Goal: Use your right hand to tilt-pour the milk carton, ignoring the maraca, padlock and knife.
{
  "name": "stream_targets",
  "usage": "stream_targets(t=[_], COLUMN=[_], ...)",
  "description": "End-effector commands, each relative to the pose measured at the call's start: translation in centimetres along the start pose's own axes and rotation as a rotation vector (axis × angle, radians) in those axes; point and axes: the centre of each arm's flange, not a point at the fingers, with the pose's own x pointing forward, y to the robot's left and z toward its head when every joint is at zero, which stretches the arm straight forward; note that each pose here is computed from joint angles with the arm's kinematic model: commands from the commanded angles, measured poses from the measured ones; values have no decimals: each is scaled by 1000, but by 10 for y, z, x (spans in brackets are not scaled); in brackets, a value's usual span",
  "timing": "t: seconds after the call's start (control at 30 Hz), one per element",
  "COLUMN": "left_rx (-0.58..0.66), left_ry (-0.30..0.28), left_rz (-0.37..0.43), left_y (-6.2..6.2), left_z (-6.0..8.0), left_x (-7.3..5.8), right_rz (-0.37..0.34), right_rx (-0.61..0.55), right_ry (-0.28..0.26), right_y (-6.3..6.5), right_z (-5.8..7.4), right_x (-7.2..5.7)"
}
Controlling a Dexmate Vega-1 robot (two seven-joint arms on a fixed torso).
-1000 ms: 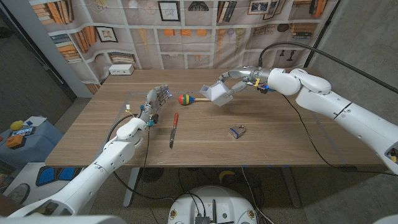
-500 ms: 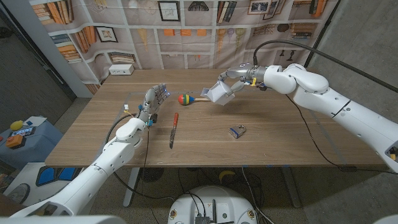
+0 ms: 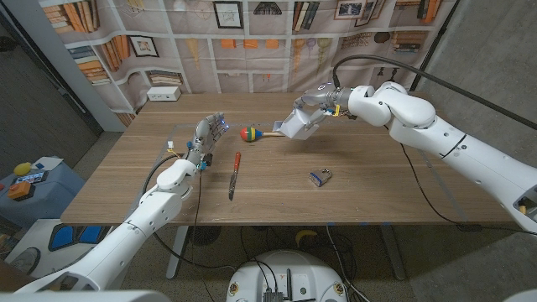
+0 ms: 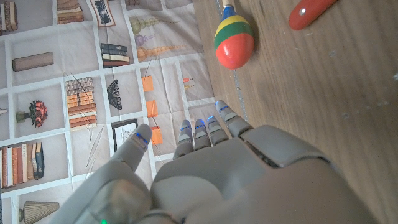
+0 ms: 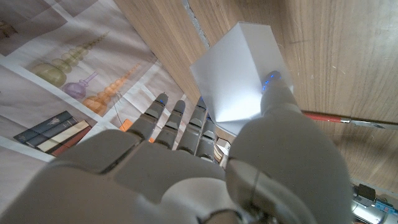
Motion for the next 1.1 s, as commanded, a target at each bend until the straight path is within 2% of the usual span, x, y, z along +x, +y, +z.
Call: stream_targets(t=[0.03,1.1], left_rx=[-6,-37], left_ry=[-1,2], left_rz=[2,10], left_y=[1,2], left_z=[-2,-15], left_x=[2,12], right_rz=[43,148], right_rx=[-128,-445], right_ry=[30,42], right_y=[-9,-18], right_z=[10,35], right_x=[7,26])
